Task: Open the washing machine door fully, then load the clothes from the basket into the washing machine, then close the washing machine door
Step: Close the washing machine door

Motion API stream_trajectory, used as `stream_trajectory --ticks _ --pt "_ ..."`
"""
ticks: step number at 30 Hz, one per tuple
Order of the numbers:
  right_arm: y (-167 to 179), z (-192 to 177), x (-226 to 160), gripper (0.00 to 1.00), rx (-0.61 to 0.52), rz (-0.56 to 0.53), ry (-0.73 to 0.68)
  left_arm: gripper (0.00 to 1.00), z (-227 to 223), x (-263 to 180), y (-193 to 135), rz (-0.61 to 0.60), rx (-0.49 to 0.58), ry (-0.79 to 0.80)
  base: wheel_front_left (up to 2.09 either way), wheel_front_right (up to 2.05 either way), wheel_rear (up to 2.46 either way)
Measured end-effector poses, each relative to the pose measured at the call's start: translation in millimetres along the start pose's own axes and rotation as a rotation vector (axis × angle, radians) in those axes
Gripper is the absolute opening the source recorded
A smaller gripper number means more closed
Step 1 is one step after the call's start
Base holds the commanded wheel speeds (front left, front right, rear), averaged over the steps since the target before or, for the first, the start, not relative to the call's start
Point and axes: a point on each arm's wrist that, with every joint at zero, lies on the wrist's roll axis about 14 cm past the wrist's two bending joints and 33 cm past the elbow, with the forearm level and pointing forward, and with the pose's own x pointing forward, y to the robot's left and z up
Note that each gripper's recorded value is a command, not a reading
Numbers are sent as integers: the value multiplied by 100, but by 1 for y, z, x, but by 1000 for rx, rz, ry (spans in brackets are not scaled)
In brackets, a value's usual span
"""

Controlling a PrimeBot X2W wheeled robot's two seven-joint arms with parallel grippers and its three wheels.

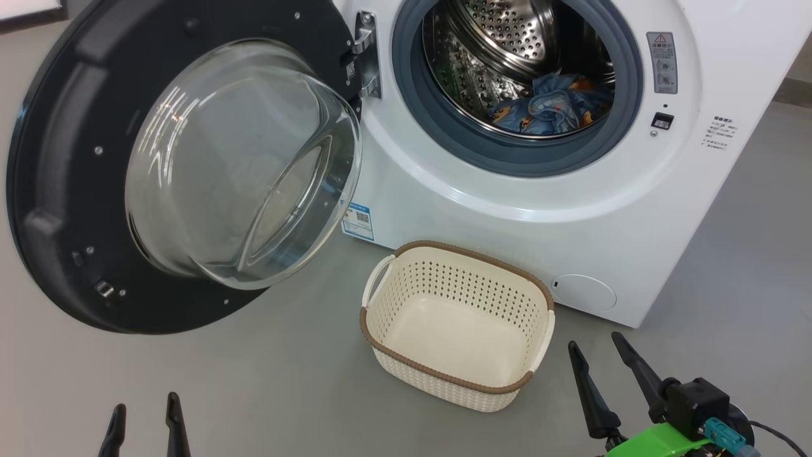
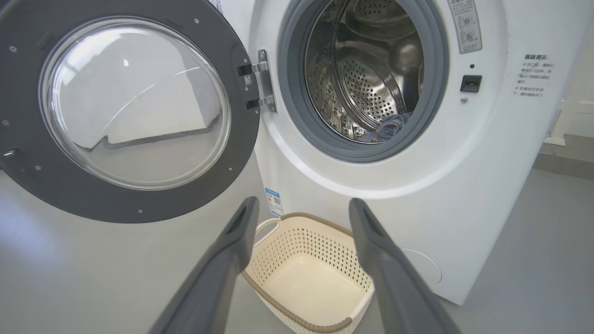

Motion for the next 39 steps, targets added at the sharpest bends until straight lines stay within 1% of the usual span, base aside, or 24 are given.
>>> stream_trajectory --ticks 5,19,20,21,33,39 --pt "2 0 6 100 3 11 -3 100 1 0 2 11 5 -2 0 0 0" --pt "0 0 5 100 2 2 -3 100 2 1 -1 3 2 -4 0 0 0" --pt "0 0 4 100 2 2 -3 82 2 1 -2 3 1 -4 0 0 0" --pt "0 0 4 100 3 2 -3 0 2 1 -2 2 -3 -3 0 0 0" --pt "-2 -1 5 100 7 0 0 0 1 2 -1 5 -29 2 0 0 0" --pt "-2 -1 5 100 7 -1 -1 0 14 9 17 31 -59 -43 0 0 0"
